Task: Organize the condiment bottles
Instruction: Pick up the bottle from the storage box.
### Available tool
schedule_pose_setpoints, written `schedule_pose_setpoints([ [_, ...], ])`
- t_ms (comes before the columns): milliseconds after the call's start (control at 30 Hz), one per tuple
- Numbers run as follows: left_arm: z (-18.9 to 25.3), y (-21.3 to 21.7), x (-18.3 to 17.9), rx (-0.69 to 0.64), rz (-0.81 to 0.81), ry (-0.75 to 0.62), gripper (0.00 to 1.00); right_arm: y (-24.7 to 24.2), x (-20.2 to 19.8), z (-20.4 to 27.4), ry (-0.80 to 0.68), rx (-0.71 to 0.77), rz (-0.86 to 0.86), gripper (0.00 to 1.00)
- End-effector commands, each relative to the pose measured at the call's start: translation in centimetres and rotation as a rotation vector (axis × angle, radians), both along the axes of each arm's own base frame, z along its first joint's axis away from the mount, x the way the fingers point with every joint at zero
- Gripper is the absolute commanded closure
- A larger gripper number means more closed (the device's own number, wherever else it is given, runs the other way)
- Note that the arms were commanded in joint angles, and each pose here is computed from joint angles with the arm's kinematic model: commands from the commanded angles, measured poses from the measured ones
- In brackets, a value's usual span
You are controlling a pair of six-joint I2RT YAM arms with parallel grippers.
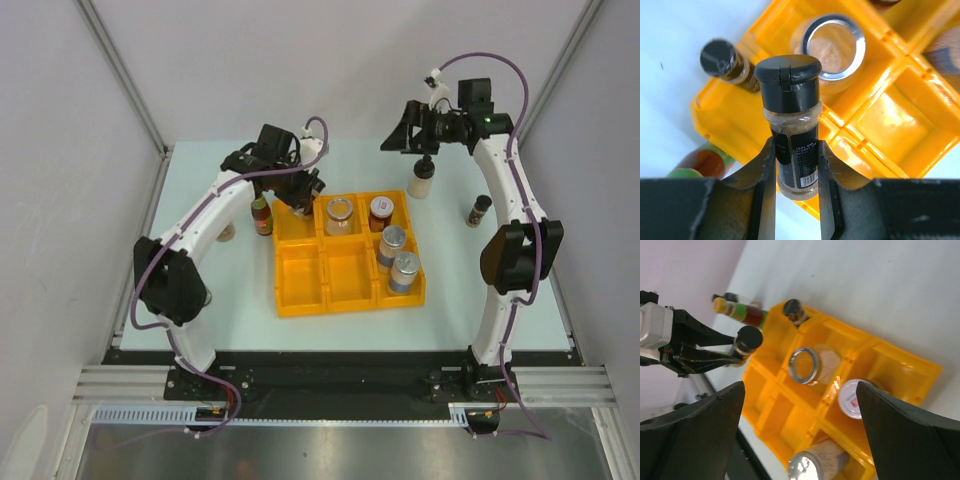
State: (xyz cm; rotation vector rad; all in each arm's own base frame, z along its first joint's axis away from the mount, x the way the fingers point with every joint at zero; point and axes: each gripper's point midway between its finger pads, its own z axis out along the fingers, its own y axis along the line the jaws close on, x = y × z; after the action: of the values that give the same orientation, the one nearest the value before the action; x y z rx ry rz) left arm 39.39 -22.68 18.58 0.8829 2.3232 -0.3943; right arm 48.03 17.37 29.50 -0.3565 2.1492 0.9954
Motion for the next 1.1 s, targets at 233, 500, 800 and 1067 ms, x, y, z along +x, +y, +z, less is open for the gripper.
schedule_pose_setpoints([
  [233, 6.2, -3.5, -2.6, -0.085, -0.29, -0.229, 1.0, 7.9, -5.2, -2.3, 0.223, 0.226, 0.295, 0.03],
  [500, 4.9, -4.7, -4.0, 0.006, -0.415, -0.288, 1.0, 11.6, -7.9, -4.1, 0.305, 0.232, 0.411, 0.08],
  [800, 5.3, -4.5, -3.3, 0.018, -0.398, -0.34, 1.0, 12.4, -9.4, -6.0, 0.373, 0.201, 0.447, 0.15],
  [1067, 6.0, -5.0, -3.2, -0.003, -0.398, -0.356, 1.0, 12.8, -10.0, -6.5, 0.394, 0.2, 0.469, 0.19],
])
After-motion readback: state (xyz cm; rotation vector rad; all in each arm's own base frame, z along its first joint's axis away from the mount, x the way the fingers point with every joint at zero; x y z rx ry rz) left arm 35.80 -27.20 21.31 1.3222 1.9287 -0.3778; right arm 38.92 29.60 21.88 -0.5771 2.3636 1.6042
